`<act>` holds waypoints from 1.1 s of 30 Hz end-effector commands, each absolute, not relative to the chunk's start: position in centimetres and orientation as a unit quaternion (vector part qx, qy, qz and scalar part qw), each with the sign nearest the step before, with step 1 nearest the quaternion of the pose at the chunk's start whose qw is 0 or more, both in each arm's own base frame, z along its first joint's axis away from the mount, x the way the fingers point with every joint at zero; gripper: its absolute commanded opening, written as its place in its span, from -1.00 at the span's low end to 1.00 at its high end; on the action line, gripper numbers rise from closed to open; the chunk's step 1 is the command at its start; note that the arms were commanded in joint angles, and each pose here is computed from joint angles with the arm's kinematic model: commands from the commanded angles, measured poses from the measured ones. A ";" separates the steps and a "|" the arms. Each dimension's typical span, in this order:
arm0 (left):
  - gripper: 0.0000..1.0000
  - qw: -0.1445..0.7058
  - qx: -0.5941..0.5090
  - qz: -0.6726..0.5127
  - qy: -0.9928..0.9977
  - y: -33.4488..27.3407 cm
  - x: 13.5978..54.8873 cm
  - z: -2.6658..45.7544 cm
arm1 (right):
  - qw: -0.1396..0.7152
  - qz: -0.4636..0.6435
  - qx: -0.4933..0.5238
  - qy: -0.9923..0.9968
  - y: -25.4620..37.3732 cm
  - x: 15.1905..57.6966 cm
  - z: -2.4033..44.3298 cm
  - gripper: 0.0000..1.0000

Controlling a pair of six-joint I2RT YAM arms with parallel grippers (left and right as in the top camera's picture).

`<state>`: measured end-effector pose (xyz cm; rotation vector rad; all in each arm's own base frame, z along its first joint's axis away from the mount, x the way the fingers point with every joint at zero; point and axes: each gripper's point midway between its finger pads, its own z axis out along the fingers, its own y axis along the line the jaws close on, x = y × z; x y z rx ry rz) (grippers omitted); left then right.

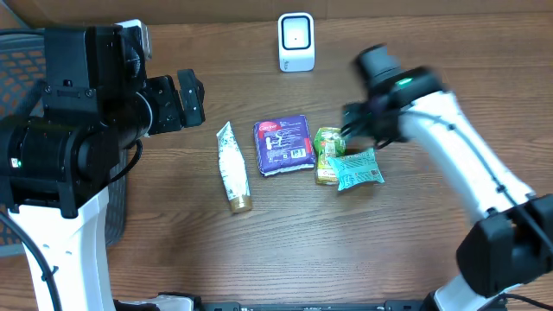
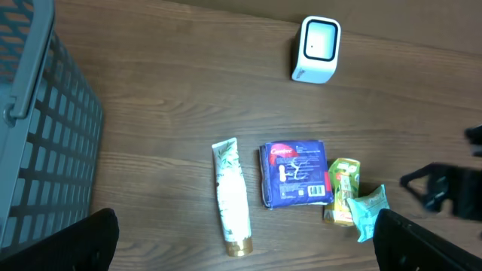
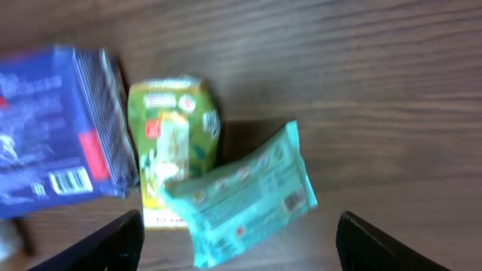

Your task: Scan the item barcode

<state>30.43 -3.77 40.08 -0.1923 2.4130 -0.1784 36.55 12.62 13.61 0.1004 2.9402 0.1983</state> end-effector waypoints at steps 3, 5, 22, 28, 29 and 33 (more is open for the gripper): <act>0.99 0.352 -0.071 -0.061 0.931 -3.5 30.6 40.2 | 0.033 0.267 -0.020 0.963 14.3 34.5 12.5 0.48; 0.99 0.352 -0.071 -0.061 0.931 -3.5 30.6 40.2 | 0.025 0.292 -0.022 0.956 14.6 34.0 11.6 0.34; 0.99 0.352 -0.071 -0.061 0.931 -3.5 30.6 40.2 | -0.001 0.325 -0.071 0.943 18.8 30.7 7.7 -0.40; 0.99 0.352 -0.071 -0.061 0.931 -3.5 30.6 40.2 | -0.003 0.232 -0.020 0.973 17.0 30.5 4.7 -0.41; 0.99 0.352 -0.071 -0.061 0.931 -3.5 30.6 40.1 | -0.005 0.219 -0.013 0.976 16.6 30.3 4.3 -0.42; 0.99 0.352 -0.071 -0.061 0.931 -3.5 30.6 40.2 | -0.021 0.206 -0.009 0.978 16.0 29.3 3.5 -0.53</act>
